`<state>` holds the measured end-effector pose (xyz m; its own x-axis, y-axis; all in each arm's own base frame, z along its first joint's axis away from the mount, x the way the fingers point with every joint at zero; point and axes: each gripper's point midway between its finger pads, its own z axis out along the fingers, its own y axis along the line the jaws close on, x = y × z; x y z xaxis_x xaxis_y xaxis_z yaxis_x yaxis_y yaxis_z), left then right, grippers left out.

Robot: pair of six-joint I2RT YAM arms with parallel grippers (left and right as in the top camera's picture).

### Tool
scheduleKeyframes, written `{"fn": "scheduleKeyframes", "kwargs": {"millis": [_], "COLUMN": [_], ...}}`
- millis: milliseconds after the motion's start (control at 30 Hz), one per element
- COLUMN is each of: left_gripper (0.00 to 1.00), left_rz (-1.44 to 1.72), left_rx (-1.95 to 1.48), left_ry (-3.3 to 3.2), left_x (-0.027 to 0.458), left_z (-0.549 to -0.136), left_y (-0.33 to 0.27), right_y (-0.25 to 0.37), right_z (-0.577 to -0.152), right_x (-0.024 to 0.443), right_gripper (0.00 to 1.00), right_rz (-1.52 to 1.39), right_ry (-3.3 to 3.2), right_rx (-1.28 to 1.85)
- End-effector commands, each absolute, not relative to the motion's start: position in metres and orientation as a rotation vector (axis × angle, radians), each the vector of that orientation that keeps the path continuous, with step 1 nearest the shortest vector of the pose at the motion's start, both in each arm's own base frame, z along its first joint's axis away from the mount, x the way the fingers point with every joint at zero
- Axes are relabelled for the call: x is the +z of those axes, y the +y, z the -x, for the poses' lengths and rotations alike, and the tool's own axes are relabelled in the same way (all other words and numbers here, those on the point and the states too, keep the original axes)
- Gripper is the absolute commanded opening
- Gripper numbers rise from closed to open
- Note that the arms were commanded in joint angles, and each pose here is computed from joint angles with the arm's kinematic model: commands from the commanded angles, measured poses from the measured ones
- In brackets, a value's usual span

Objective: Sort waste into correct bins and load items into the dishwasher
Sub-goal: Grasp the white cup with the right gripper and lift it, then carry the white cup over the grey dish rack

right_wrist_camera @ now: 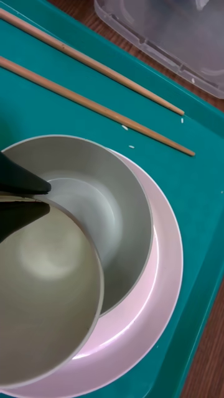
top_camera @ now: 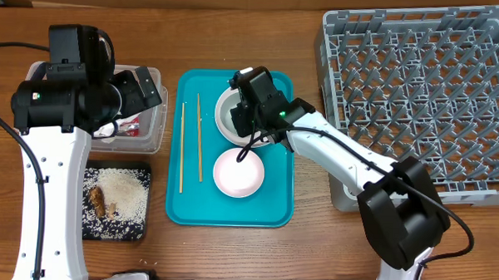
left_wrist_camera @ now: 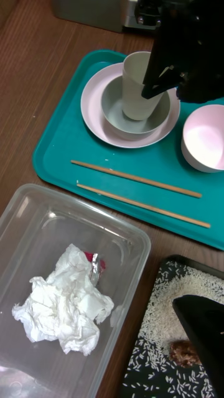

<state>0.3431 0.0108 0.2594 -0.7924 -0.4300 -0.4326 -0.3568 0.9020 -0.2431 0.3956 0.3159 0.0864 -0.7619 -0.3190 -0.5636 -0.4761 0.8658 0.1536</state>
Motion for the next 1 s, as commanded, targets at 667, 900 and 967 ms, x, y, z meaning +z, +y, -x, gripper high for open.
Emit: {"fn": "scheduleKeyframes", "kwargs": {"millis": [667, 900, 967], "left_gripper": [1.0, 1.0, 1.0], "left_rz": [0.575, 0.575, 0.575], "left_rx": [-0.207, -0.207, -0.207], "left_ry": [2.557, 2.557, 2.557], "left_x": [0.265, 0.265, 0.265], "left_z": [-0.344, -0.344, -0.344], "left_y": [0.012, 0.012, 0.012], "right_y": [0.239, 0.202, 0.185], "right_z": [-0.37, -0.379, -0.386], "right_x": [0.254, 0.278, 0.28], "right_gripper": [0.04, 0.04, 0.04], "right_rz": [0.415, 0.341, 0.332], "right_ry": [2.306, 2.284, 2.274], "right_rx": [0.417, 0.635, 0.666]}}
